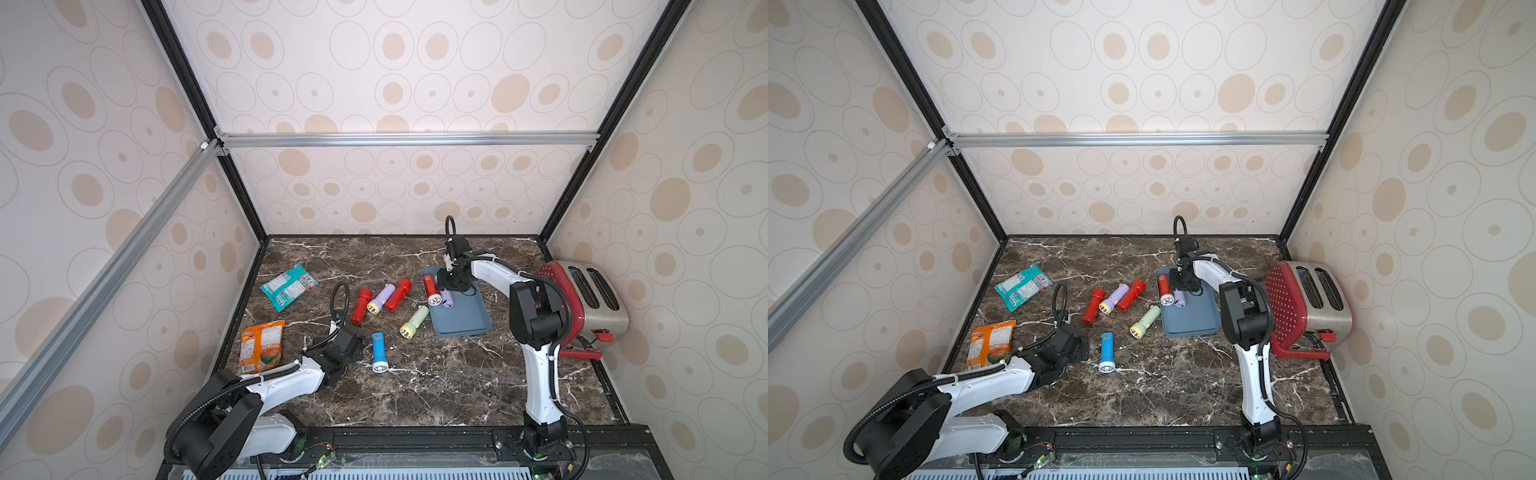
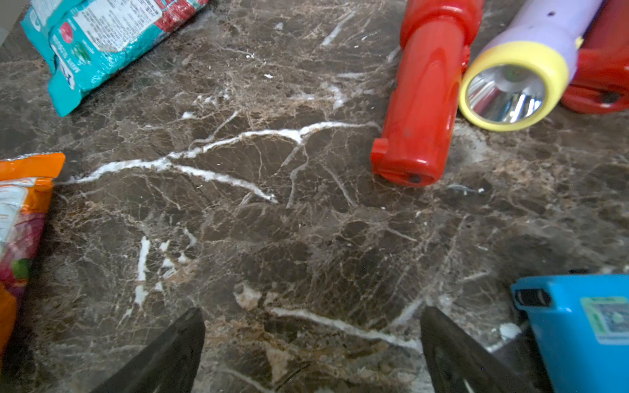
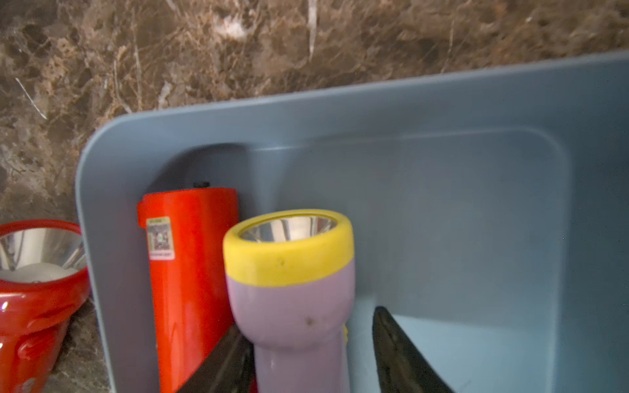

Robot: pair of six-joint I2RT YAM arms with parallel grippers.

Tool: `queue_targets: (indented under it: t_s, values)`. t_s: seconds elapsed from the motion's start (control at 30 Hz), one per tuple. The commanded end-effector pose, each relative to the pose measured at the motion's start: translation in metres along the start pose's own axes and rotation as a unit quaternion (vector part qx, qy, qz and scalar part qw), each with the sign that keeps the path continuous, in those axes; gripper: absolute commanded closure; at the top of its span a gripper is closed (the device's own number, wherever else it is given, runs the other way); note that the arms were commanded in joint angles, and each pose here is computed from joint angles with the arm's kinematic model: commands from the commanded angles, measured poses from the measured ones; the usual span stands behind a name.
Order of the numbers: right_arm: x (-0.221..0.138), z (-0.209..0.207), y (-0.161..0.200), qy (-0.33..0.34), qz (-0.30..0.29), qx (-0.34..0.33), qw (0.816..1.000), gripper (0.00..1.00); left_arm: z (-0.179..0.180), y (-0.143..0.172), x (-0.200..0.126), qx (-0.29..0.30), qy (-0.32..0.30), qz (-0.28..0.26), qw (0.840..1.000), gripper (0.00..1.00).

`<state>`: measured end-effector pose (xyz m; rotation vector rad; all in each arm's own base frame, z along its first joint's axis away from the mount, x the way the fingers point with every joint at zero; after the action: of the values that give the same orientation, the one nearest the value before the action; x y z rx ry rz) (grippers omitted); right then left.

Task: Put the flashlights into the storage boxes
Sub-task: Place the flashlight at the storage box, then pick up the flashlight from the center of the board.

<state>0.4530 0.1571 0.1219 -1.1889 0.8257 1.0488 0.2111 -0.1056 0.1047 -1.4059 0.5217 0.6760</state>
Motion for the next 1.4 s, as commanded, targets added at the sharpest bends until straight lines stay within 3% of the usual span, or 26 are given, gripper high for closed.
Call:
queue_targets:
  t_s: [0.0,0.27,0.43,0.6,0.83,1.0,1.13,1.37]
  values:
    - [-0.021,0.005,-0.002,-0.020,-0.012,0.007,1.000,0.43,-0.001,-0.010,-0.004,-0.004,-0.004,-0.013,1.000,0.01]
    - [-0.072,0.005,0.007,-0.022,-0.044,0.024,0.999,0.39,-0.003,-0.012,-0.003,-0.004,-0.009,-0.008,1.000,0.01]
    - [-0.106,0.000,0.046,-0.034,-0.065,0.049,0.996,0.36,-0.011,-0.034,-0.005,-0.017,-0.017,-0.011,1.000,0.01]
    - [-0.120,-0.001,0.106,-0.046,-0.073,0.041,0.995,0.36,-0.027,-0.059,-0.015,-0.089,0.052,-0.024,0.994,0.01]
    - [-0.123,-0.003,0.170,0.016,-0.064,-0.062,0.996,0.35,-0.043,-0.064,-0.034,-0.161,0.193,-0.038,0.967,0.01]
    - [-0.137,-0.020,0.192,0.056,-0.120,-0.058,0.990,0.34,-0.054,-0.054,-0.031,-0.183,0.174,-0.026,0.967,0.01]
    - [-0.141,-0.032,0.208,0.051,-0.178,-0.045,0.982,0.35,-0.054,-0.051,-0.028,-0.188,0.135,-0.024,0.972,0.01]
    - [-0.127,-0.044,0.228,0.037,-0.226,-0.032,0.973,0.36,-0.081,-0.068,-0.031,-0.097,0.223,-0.036,0.969,0.01]
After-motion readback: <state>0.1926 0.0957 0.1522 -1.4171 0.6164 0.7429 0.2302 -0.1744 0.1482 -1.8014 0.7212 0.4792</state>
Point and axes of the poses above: each gripper's point midway between its finger pads, its own x axis out along the fingers, its own z axis along the line the jaws close on, y = z × x, the point moved 9 cm from there along -x, back along the fingers, and after that the axes turned 2 degrees about x, right-handed, at the moved point
